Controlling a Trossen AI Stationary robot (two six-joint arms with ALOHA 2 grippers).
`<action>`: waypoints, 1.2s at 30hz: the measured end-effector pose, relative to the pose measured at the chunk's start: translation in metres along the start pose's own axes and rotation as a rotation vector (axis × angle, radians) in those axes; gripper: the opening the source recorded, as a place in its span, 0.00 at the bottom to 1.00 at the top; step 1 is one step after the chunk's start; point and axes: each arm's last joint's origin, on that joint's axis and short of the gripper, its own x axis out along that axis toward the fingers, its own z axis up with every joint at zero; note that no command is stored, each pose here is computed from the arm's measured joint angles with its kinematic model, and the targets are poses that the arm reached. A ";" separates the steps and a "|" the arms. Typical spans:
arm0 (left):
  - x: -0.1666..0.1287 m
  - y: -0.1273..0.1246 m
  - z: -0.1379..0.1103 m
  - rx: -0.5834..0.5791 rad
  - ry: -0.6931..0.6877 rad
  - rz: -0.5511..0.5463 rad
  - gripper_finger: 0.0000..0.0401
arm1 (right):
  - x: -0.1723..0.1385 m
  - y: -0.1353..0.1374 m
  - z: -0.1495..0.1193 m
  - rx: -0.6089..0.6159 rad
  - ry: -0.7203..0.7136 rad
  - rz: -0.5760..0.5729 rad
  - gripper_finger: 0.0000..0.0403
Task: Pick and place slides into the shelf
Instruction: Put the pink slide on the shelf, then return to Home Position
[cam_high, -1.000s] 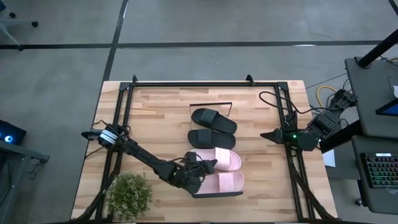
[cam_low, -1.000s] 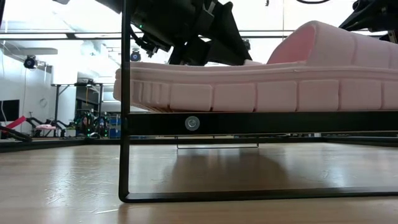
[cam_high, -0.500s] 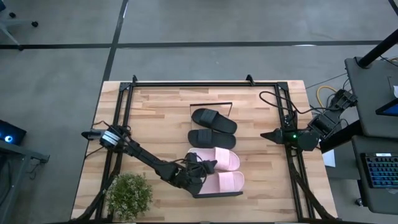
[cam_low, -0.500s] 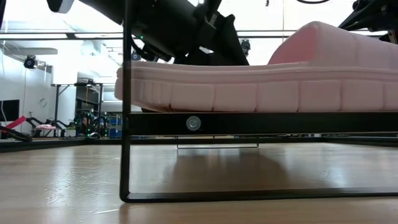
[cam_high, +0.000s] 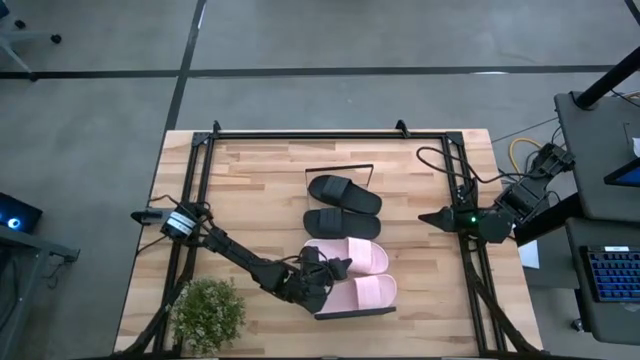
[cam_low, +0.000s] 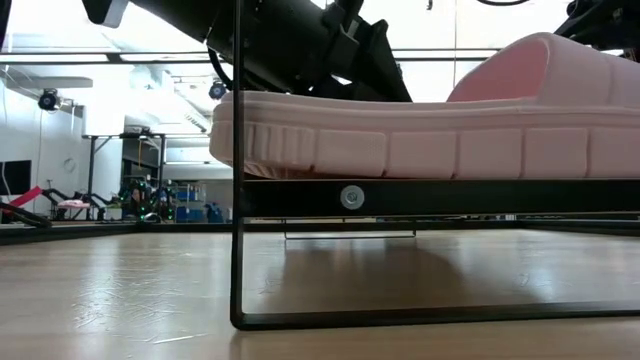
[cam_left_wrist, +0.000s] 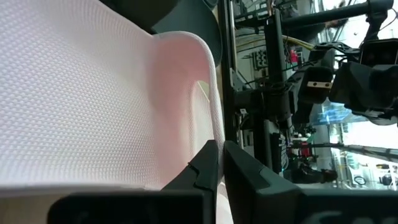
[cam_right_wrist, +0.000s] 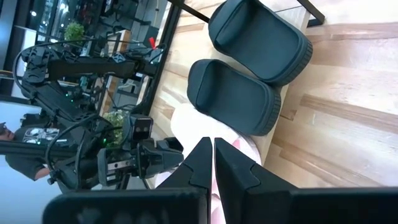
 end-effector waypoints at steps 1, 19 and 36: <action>0.000 0.000 0.000 0.000 0.000 -0.001 0.00 | 0.000 0.000 0.000 0.001 0.000 0.001 0.02; 0.000 0.000 0.000 0.002 0.007 -0.004 0.16 | 0.000 0.000 0.000 -0.023 0.007 0.004 0.02; -0.007 -0.008 0.006 0.043 0.026 -0.009 0.31 | 0.000 0.002 0.000 -0.031 0.010 0.014 0.02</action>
